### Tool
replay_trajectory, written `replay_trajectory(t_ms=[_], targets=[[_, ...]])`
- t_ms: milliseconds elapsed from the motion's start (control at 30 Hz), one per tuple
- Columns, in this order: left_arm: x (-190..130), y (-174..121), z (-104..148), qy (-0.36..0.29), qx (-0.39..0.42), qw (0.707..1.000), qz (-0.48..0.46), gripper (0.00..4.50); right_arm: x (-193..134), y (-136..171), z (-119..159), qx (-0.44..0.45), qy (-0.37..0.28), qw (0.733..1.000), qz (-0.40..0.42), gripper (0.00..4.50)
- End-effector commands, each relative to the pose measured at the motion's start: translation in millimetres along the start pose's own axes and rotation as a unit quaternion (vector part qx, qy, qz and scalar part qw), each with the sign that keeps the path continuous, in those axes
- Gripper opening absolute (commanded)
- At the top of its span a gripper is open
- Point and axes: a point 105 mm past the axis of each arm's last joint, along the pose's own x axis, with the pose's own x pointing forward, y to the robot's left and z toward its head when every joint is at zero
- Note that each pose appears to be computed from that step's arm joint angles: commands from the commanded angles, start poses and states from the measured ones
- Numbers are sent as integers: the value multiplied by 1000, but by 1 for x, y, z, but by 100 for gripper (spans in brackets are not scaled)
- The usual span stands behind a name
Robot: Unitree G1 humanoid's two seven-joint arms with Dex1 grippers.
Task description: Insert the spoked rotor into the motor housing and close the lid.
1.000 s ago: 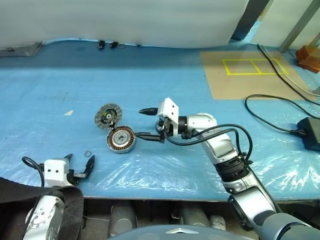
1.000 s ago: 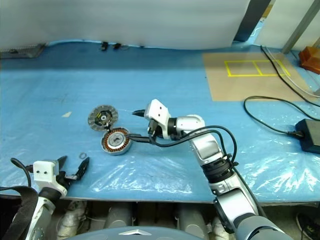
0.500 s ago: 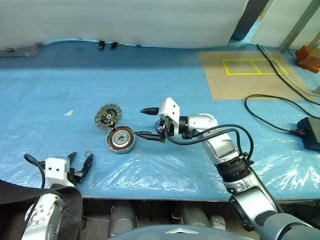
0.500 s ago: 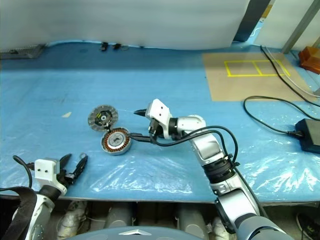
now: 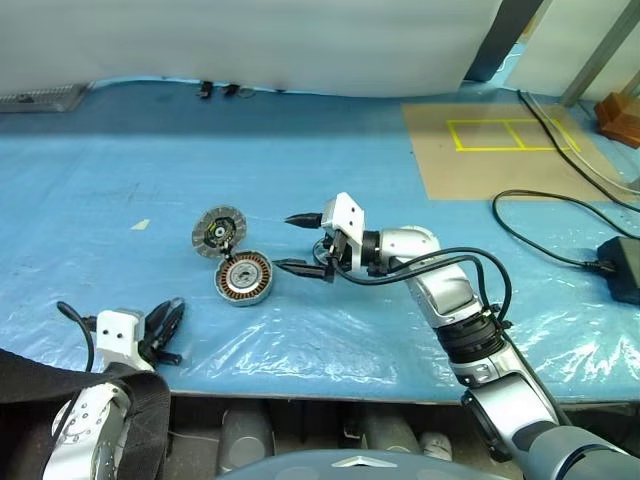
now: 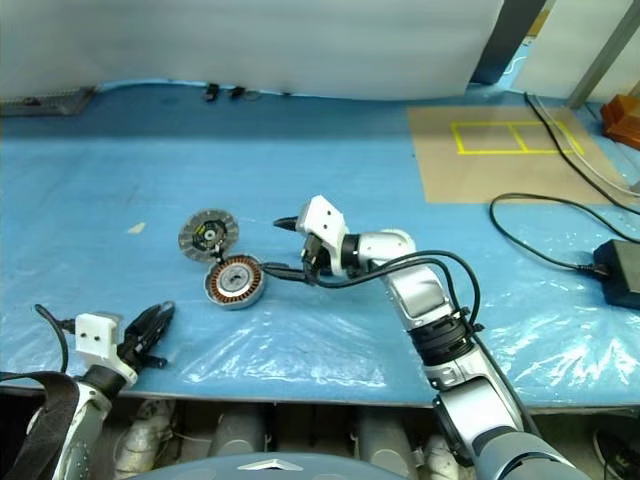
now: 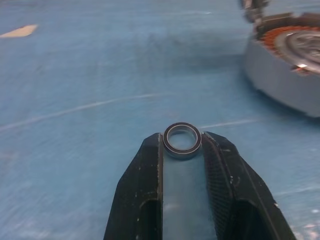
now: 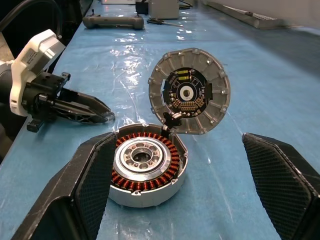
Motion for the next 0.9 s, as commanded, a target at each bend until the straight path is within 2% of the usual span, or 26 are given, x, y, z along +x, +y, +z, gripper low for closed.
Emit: replay_trajectory(t_ms=[33, 167, 333, 900], targets=[[7, -12, 36, -54, 19, 996, -62, 76, -11, 3, -1, -20, 8, 1000, 0, 424], [14, -26, 50, -63, 16, 991, -118, 76, -20, 10, -19, -17, 53, 998, 29, 424], [19, -50, 42, -14, 11, 982, -188, 76, -22, 8, -22, -25, 65, 997, 37, 424], [57, -60, 51, -6, 46, 981, -187, 76, -20, 7, -15, -4, 51, 998, 31, 424]])
